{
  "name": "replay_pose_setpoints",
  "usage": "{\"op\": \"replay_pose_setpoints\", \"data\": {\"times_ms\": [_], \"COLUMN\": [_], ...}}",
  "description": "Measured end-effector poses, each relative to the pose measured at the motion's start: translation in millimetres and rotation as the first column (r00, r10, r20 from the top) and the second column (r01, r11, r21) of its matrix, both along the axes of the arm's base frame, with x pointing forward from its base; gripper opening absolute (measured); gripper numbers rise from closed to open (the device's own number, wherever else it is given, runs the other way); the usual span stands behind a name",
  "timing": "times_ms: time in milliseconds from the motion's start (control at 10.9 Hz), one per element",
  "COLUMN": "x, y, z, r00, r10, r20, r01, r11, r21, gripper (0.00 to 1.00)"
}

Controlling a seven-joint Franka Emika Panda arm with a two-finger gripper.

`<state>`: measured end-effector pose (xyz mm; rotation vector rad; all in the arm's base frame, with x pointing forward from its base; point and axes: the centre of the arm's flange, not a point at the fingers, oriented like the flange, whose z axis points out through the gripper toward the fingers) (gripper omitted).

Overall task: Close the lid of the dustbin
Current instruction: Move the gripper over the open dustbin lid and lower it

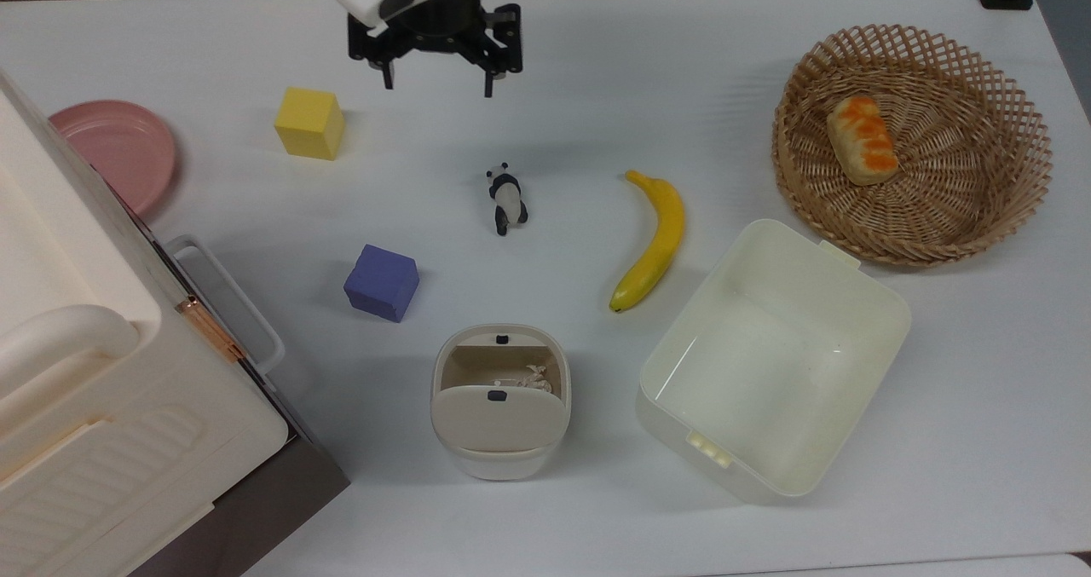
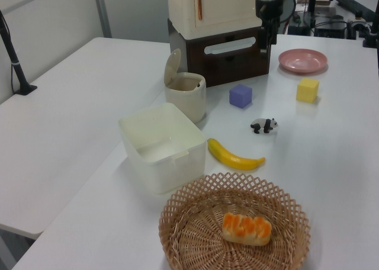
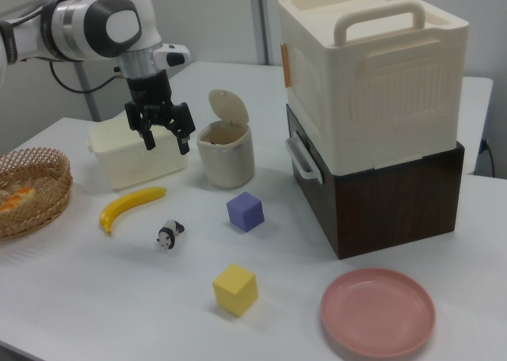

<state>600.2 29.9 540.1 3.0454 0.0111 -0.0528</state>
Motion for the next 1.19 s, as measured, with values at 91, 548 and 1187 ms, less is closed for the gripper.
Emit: {"op": "replay_pose_setpoints", "data": {"times_ms": [91, 548, 1187], "x": [1.2, 31.4, 110.2], "y": [6.3, 14.6, 39.2], "z": [-5.6, -0.1, 21.1], "r00": [1.000, 0.979, 0.754], "r10": [0.010, 0.043, -0.071], "r20": [-0.010, 0.200, 0.653], "r01": [-0.010, -0.046, -0.002], "r11": [1.000, 0.999, 0.994], "r21": [-0.001, 0.012, 0.111], "gripper": [1.00, 0.67, 0.11]}}
